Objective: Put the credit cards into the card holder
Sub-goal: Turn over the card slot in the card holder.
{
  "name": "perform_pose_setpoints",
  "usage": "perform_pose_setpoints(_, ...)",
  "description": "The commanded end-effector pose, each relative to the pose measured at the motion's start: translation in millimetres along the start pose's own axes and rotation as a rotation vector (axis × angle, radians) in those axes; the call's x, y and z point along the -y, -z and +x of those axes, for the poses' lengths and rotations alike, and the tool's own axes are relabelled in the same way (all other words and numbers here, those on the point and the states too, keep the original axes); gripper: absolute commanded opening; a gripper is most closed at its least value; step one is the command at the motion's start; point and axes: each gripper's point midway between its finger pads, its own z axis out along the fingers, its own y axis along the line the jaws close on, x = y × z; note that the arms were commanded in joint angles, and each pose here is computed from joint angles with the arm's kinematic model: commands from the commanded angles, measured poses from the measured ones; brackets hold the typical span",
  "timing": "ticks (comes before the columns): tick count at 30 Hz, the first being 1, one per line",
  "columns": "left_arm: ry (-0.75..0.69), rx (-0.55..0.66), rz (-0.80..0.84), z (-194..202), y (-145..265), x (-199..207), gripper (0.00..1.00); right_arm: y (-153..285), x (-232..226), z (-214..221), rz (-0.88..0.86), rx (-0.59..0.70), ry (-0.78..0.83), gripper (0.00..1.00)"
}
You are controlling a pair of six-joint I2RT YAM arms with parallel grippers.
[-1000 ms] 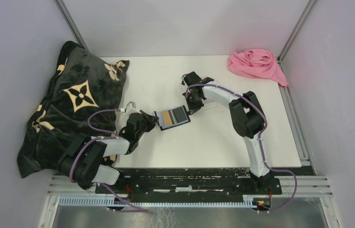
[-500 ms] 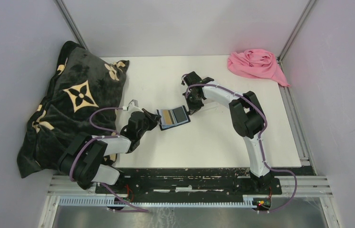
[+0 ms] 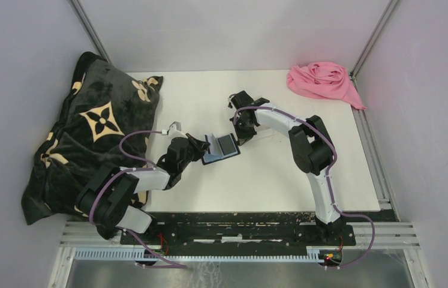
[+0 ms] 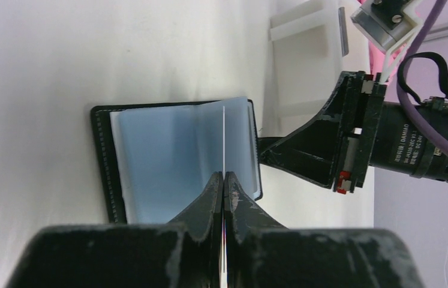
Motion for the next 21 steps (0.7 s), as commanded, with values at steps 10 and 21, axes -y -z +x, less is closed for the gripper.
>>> perform_pose_setpoints(10, -0.008, 0.01, 0.088, 3, -23, 44, 0.03, 11, -7, -11, 0.005, 0.044, 0.028, 0.1)
perform_pose_setpoints(21, -0.034, 0.015, 0.056, 5, -24, 39, 0.03, 29, 3, -25, 0.042, 0.095, 0.02, 0.1)
